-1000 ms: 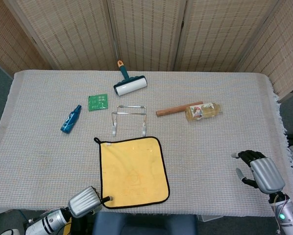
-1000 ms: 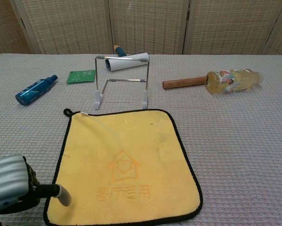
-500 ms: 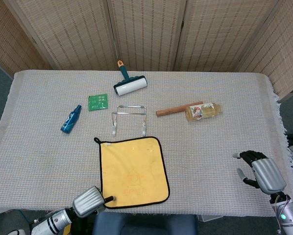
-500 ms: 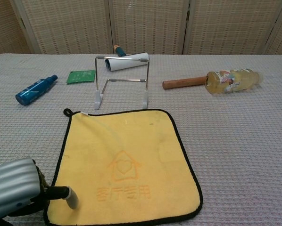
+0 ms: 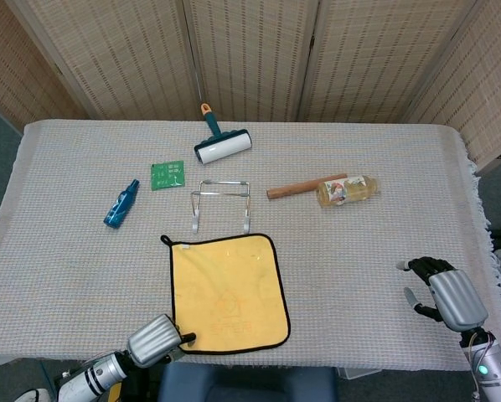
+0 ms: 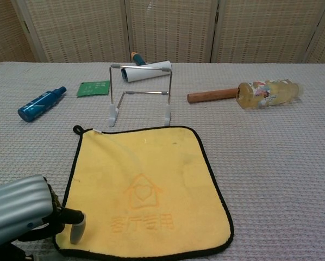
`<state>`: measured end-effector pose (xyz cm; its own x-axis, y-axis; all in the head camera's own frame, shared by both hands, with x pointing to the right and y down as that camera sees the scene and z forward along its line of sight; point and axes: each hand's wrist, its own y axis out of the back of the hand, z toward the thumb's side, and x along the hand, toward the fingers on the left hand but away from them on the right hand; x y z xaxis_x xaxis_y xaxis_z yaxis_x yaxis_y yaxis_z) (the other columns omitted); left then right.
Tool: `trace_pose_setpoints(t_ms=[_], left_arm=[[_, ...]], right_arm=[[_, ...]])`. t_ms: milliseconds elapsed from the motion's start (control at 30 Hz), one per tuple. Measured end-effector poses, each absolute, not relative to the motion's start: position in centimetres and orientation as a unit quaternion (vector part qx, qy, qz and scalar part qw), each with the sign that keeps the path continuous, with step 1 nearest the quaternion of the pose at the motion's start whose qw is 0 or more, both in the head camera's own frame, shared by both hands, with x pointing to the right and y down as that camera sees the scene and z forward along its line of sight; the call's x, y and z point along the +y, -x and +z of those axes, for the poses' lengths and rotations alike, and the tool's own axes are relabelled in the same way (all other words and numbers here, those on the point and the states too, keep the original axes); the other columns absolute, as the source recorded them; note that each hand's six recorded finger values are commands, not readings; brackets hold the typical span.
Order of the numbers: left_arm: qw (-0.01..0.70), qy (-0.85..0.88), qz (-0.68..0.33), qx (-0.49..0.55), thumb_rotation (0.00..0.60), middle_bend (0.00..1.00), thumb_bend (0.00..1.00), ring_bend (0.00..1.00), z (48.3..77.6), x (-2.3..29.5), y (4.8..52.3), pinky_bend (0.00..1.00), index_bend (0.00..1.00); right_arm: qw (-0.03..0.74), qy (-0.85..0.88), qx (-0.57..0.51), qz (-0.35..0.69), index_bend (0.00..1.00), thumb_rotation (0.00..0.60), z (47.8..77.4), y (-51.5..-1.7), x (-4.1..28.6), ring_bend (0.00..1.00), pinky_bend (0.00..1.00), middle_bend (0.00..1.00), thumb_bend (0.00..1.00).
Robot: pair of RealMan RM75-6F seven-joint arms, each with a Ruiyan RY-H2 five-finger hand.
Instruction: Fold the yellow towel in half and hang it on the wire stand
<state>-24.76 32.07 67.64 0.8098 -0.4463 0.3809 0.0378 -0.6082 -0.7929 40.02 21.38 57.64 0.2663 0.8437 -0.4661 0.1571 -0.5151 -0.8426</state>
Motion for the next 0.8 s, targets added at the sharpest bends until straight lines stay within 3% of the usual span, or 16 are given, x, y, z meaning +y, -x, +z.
trace_pose_setpoints(t_ms=[167,367,467,600,667,800], left_arm=[[0.417,0.856,-0.279,0.124,0.600,0.99,0.46,0.91,67.7,31.9,24.3,0.91,0.60],[0.412,0.858,-0.274,0.138,0.600,0.99,0.47,0.92,67.4,31.4,24.1,0.91,0.61],[0.409,0.859,-0.275,0.143,0.600,0.99,0.47,0.92,67.4,31.4,24.0,0.91,0.61],[0.405,0.859,-0.272,0.153,0.600,1.00,0.47,0.92,67.3,31.3,24.1,0.91,0.60],[0.404,0.859,-0.273,0.156,0.600,1.00,0.47,0.92,67.4,31.3,24.2,0.91,0.60],[0.402,0.859,-0.274,0.160,0.600,1.00,0.47,0.92,67.4,31.3,24.3,0.91,0.60]], right_arm=[[0.347,0.730,-0.341,0.480,0.31,0.600,57.8,-38.9,21.5,0.34,0.35,0.38,0.43],[0.356,0.763,-0.303,0.445,0.31,0.600,58.4,-35.6,21.4,0.40,0.40,0.41,0.43],[0.366,0.781,-0.274,0.426,0.31,0.600,59.1,-33.4,21.4,0.51,0.52,0.47,0.43],[0.382,0.801,-0.229,0.400,0.31,0.600,60.3,-30.3,21.7,0.73,0.78,0.66,0.41],[0.385,0.810,-0.210,0.390,0.31,0.600,60.9,-28.9,21.9,0.83,0.84,0.76,0.40],[0.389,0.830,-0.162,0.367,0.31,0.600,62.4,-25.7,22.6,0.95,0.94,0.85,0.37]])
